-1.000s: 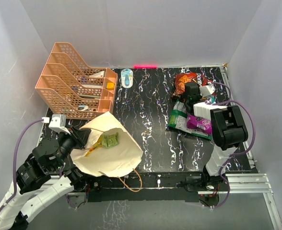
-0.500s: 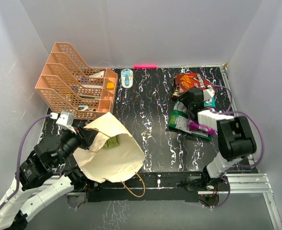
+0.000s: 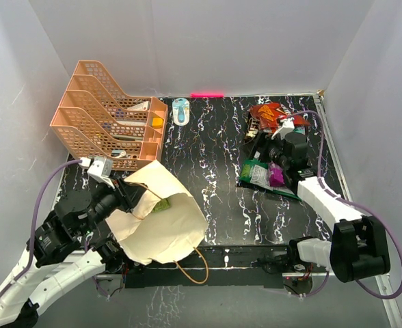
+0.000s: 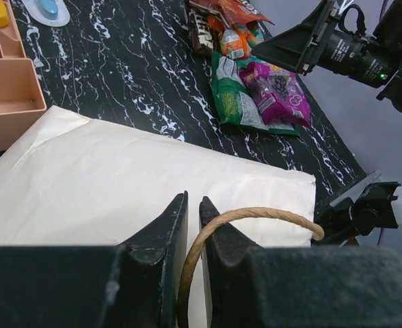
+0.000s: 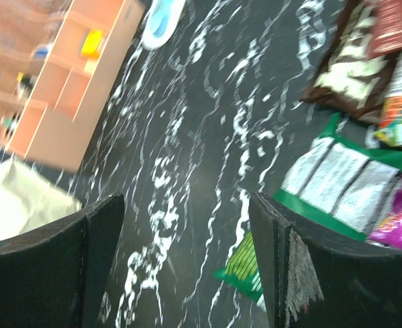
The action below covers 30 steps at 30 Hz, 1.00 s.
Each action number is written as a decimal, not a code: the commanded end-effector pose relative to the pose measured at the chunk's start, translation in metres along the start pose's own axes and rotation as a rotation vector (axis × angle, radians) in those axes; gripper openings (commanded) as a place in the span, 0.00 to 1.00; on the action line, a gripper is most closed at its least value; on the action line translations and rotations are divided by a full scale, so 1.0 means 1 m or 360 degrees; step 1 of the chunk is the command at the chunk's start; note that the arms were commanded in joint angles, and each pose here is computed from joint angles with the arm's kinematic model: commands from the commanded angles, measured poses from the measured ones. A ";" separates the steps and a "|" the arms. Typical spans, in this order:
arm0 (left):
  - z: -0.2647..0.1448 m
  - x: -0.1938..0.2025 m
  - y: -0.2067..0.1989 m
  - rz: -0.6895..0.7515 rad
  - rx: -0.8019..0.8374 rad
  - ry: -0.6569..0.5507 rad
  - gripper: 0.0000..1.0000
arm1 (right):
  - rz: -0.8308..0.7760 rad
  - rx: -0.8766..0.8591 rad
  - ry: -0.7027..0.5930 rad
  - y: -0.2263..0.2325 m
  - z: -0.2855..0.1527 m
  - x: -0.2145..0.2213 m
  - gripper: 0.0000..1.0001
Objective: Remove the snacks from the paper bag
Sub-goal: Take out the snack from the paper bag.
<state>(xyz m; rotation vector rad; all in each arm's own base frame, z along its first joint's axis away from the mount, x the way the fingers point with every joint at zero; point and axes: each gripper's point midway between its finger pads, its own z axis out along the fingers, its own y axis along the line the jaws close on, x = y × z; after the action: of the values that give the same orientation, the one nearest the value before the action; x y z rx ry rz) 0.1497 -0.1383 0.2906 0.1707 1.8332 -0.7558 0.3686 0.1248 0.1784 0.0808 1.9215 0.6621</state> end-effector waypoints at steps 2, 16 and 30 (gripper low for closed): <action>0.011 0.007 -0.002 -0.0036 -0.0005 0.0045 0.11 | -0.0299 -0.0501 0.0167 0.066 -0.022 0.023 0.77; 0.006 0.037 -0.001 -0.0092 0.0054 0.0155 0.07 | -0.1568 -0.1806 -0.0175 0.254 -0.154 0.084 0.75; 0.021 0.043 -0.027 -0.0109 0.0283 0.0171 0.04 | -0.2298 -0.2067 -0.0290 0.312 -0.135 0.214 0.44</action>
<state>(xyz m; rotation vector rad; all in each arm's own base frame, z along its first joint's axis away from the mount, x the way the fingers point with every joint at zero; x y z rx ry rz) 0.1385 -0.1773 0.2523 0.2455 1.9345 -0.9339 0.0565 0.3827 0.1751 -1.8665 0.8036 0.8536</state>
